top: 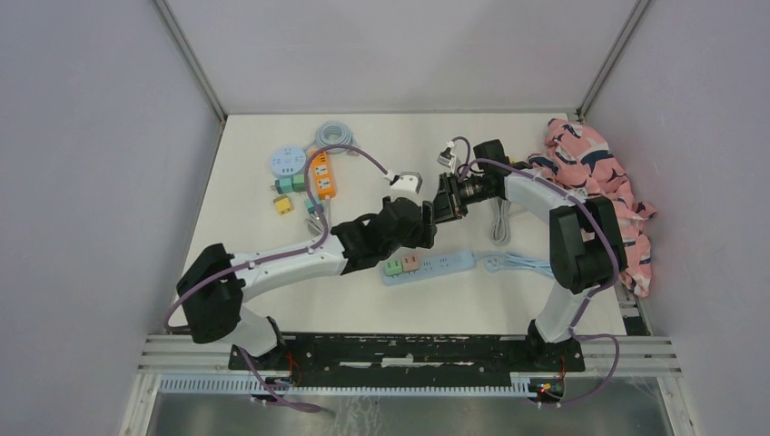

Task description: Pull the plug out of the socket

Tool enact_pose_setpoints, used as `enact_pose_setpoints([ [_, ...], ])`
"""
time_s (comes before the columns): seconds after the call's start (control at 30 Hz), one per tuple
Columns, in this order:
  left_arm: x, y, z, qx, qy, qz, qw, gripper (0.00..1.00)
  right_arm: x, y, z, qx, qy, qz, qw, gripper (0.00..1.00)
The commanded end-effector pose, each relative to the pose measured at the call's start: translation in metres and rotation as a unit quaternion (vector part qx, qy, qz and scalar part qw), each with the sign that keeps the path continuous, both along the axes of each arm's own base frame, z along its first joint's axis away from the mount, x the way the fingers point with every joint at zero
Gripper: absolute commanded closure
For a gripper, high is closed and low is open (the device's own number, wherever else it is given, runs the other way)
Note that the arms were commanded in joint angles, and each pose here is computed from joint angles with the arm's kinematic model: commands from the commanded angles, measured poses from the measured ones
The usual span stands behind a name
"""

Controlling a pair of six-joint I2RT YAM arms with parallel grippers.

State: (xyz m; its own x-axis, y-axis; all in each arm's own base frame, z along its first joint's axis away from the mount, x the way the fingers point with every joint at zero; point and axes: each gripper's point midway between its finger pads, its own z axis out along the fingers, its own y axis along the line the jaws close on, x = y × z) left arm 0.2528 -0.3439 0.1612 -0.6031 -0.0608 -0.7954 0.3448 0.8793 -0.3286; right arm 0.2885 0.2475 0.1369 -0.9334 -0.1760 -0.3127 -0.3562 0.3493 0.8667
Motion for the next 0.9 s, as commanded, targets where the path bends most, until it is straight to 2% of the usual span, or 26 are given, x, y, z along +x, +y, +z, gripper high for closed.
enact_pose_setpoints([
  [0.0, 0.018, -0.014, 0.007, 0.027, -0.018, 0.010, 0.999, 0.32, 0.009, 0.002, 0.013, 0.011, -0.017, -0.001, 1.000, 0.97],
  [0.1, 0.026, -0.015, -0.002, 0.062, -0.016, 0.017, 0.998, 0.32, 0.010, 0.002, 0.014, 0.011, -0.017, -0.001, 1.000, 0.97],
  [0.17, 0.030, -0.016, -0.007, 0.079, -0.017, 0.020, 0.997, 0.37, 0.009, 0.002, 0.015, 0.011, -0.017, 0.000, 1.000, 0.97],
  [0.37, 0.035, -0.016, -0.011, 0.095, -0.022, 0.021, 0.995, 0.37, 0.008, 0.002, 0.014, 0.012, -0.014, 0.002, 1.000, 0.97],
  [0.43, 0.035, -0.018, -0.010, 0.093, -0.023, 0.015, 0.995, 0.46, 0.008, 0.002, 0.014, 0.012, -0.014, 0.003, 1.000, 0.97],
  [0.53, 0.035, -0.020, -0.010, 0.088, -0.024, 0.004, 0.996, 0.69, 0.008, 0.002, 0.015, 0.013, -0.014, 0.004, 1.000, 0.96],
  [0.63, 0.035, -0.018, -0.009, 0.089, -0.026, -0.005, 0.996, 0.95, 0.007, 0.001, 0.014, 0.007, -0.015, 0.002, 1.000, 0.83],
  [0.73, 0.033, -0.013, -0.006, 0.084, -0.036, -0.007, 0.996, 0.97, 0.006, 0.000, 0.016, 0.004, -0.028, 0.006, 1.000, 0.63],
  [0.87, 0.028, -0.002, 0.000, 0.064, -0.059, -0.009, 0.996, 0.97, 0.005, -0.002, 0.023, 0.007, -0.055, 0.014, 0.998, 0.45],
])
